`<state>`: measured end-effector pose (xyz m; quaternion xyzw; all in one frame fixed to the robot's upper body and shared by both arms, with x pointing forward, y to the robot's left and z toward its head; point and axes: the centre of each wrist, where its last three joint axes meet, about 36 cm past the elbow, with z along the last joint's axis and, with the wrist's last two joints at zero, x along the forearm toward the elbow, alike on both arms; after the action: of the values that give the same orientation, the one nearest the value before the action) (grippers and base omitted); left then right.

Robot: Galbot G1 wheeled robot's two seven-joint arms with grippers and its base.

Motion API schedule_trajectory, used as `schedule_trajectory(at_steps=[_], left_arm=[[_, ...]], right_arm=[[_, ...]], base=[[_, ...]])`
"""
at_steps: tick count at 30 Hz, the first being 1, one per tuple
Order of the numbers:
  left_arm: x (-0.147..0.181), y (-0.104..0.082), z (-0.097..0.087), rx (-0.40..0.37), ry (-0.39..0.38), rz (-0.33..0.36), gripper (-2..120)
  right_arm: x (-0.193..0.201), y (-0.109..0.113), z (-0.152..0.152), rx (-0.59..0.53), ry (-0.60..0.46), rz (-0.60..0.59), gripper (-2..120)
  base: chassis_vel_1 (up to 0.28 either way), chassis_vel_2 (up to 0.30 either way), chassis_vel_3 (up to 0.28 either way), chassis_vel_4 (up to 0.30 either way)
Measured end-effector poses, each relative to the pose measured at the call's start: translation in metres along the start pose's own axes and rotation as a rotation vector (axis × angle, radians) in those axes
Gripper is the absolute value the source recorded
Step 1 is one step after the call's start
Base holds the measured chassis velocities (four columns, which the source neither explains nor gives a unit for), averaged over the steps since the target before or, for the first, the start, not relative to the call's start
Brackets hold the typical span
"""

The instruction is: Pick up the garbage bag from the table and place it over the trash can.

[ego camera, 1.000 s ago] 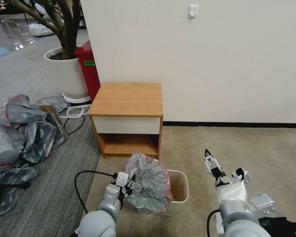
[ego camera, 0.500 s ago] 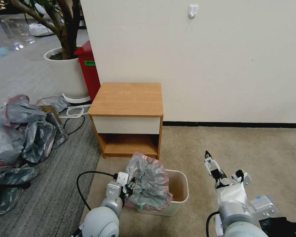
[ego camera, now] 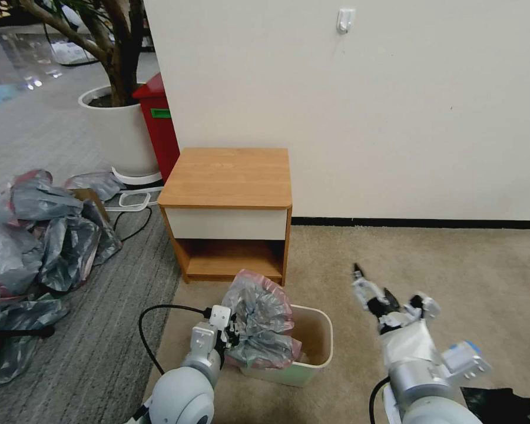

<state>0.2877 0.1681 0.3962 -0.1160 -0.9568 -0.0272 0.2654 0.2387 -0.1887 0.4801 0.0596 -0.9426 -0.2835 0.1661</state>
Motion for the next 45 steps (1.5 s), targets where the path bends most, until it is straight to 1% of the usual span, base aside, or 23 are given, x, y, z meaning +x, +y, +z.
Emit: schedule_trajectory(at_steps=[3, 4, 6, 7, 9, 13, 14, 17, 27, 33, 36, 38, 45], left_arm=[[0.003, 0.004, -0.001, 0.013, -0.063, 0.022, 9], [0.003, 0.004, -0.001, 0.013, -0.063, 0.022, 9], [0.007, 0.007, -0.005, 0.019, -0.109, 0.04, 9], [0.008, 0.009, -0.007, 0.02, -0.128, 0.046, 9], [0.009, 0.01, -0.008, 0.02, -0.139, 0.049, 9], [0.016, 0.017, -0.017, 0.006, -0.204, 0.053, 9], [0.016, 0.017, -0.017, 0.006, -0.204, 0.053, 9], [0.022, 0.02, -0.022, -0.002, -0.236, 0.056, 9], [0.033, 0.024, -0.029, -0.003, -0.278, 0.074, 9], [0.035, 0.026, -0.032, -0.006, -0.289, 0.082, 9], [0.036, 0.026, -0.033, 0.004, -0.289, 0.09, 9], [0.037, 0.026, -0.035, 0.025, -0.286, 0.103, 9], [0.039, 0.028, -0.036, 0.046, -0.284, 0.111, 9]], right_arm=[[-0.005, 0.003, -0.001, 0.061, 0.109, -0.078, 100], [-0.005, 0.003, -0.001, 0.061, 0.109, -0.078, 100], [-0.008, 0.007, 0.001, 0.081, 0.149, -0.119, 100], [-0.01, 0.009, 0.001, 0.087, 0.162, -0.134, 100], [-0.011, 0.01, 0.002, 0.089, 0.17, -0.143, 100], [-0.018, 0.019, 0.01, 0.068, 0.203, -0.186, 100], [-0.018, 0.019, 0.01, 0.068, 0.203, -0.186, 100], [-0.027, 0.019, 0.015, 0.061, 0.213, -0.182, 100], [-0.048, 0.016, 0.011, 0.056, 0.207, -0.165, 100], [-0.054, 0.015, 0.013, 0.056, 0.223, -0.173, 100], [-0.057, 0.014, 0.016, 0.054, 0.228, -0.184, 100], [-0.06, 0.014, 0.017, 0.054, 0.228, -0.197, 100], [-0.063, 0.014, 0.021, 0.051, 0.221, -0.229, 100]], base=[[0.0, 0.0, 0.0, 0.0], [0.0, 0.0, 0.0, 0.0], [0.0, 0.0, 0.0, 0.0], [0.0, 0.0, 0.0, 0.0], [0.0, 0.0, 0.0, 0.0], [0.0, 0.0, 0.0, 0.0], [0.0, 0.0, 0.0, 0.0], [0.0, 0.0, 0.0, 0.0], [0.0, 0.0, 0.0, 0.0], [0.0, 0.0, 0.0, 0.0], [0.0, 0.0, 0.0, 0.0], [0.0, 0.0, 0.0, 0.0], [0.0, 0.0, 0.0, 0.0]])
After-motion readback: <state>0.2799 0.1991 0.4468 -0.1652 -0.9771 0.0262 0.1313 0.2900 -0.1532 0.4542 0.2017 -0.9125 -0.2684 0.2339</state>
